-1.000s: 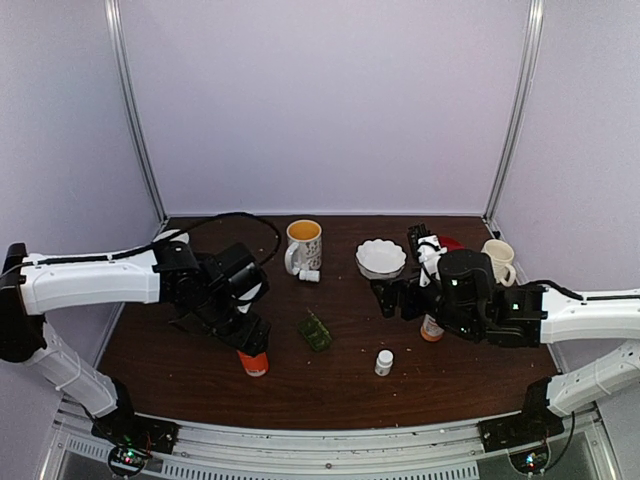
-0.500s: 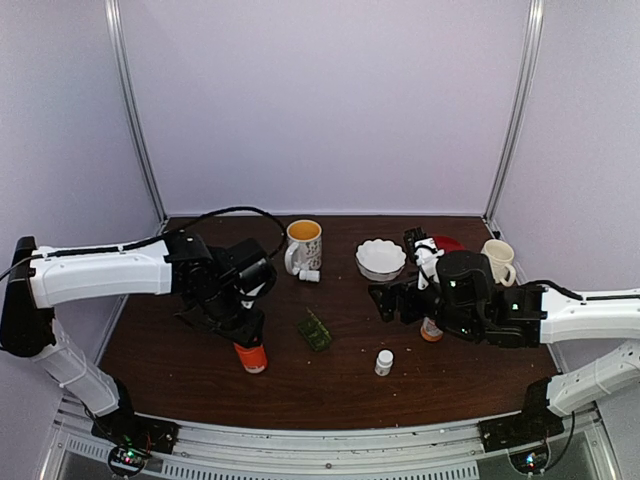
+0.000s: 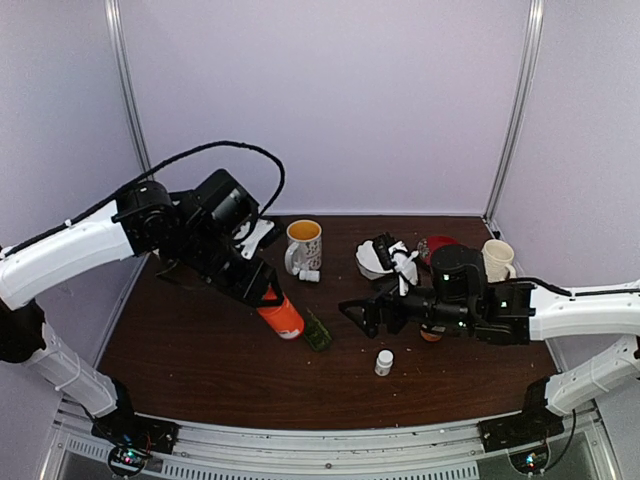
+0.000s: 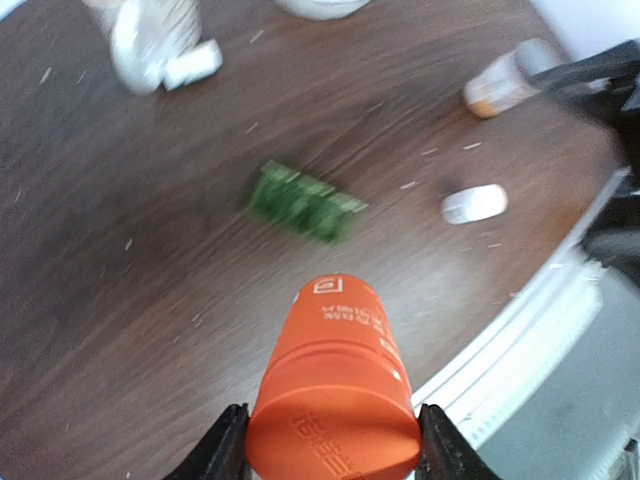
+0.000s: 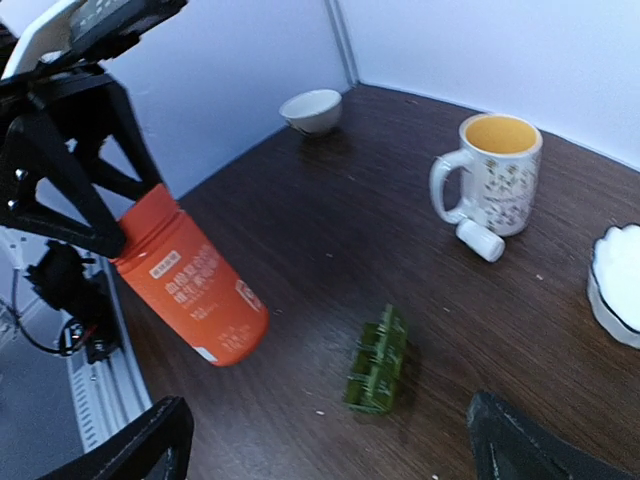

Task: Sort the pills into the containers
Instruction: Hold the pill bottle.

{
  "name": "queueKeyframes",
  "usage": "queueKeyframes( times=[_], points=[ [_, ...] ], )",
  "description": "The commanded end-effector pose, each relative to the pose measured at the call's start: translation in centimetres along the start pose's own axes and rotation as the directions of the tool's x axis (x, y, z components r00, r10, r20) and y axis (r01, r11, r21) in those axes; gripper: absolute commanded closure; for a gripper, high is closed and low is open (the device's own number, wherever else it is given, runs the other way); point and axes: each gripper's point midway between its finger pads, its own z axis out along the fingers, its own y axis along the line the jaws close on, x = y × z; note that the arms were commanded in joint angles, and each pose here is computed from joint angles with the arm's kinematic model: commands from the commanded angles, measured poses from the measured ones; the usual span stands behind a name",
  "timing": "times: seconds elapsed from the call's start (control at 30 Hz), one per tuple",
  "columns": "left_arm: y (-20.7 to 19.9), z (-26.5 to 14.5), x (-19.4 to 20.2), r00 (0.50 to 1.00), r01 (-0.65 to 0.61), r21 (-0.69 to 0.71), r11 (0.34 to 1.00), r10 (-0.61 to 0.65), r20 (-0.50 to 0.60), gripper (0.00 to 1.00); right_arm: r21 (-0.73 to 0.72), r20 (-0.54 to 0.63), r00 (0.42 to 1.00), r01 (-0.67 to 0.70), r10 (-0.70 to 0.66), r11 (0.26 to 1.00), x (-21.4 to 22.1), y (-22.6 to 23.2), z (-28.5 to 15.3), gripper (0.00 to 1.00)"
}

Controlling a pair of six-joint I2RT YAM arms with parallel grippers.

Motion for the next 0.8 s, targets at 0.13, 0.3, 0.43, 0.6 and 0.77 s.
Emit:
queueKeyframes(
  times=[0.13,0.3,0.43,0.6,0.77],
  points=[
    [-8.4,-8.1,-4.7,0.945,-0.285,0.377,0.881,0.191,0.267,0.67,-0.446,0.203,0.979,0.107,-0.016,0.888,-6.1,8.8,-3.3,0.00],
    [-10.9,-10.3,-4.4,0.916,-0.377,0.493,0.784,0.237,0.324,0.70,-0.491,0.226,0.972,0.167,-0.060,0.855,-7.4,10.2,-4.5,0.00],
    [-11.8,-11.1,-4.1,0.902,-0.417,0.533,0.736,0.266,0.339,0.72,-0.562,0.191,0.978,0.182,-0.088,0.807,-7.3,11.7,-4.8,0.01],
    [-11.5,-12.6,-4.9,0.876,-0.447,0.493,0.747,0.254,0.410,0.72,-0.606,0.183,0.981,0.168,-0.070,0.778,-7.4,12.5,-5.2,0.01],
    [-10.3,-13.9,-6.1,0.845,-0.439,0.452,0.776,0.186,0.502,0.72,-0.577,0.261,0.965,0.142,0.017,0.804,-9.1,11.7,-6.5,0.00]
  ],
)
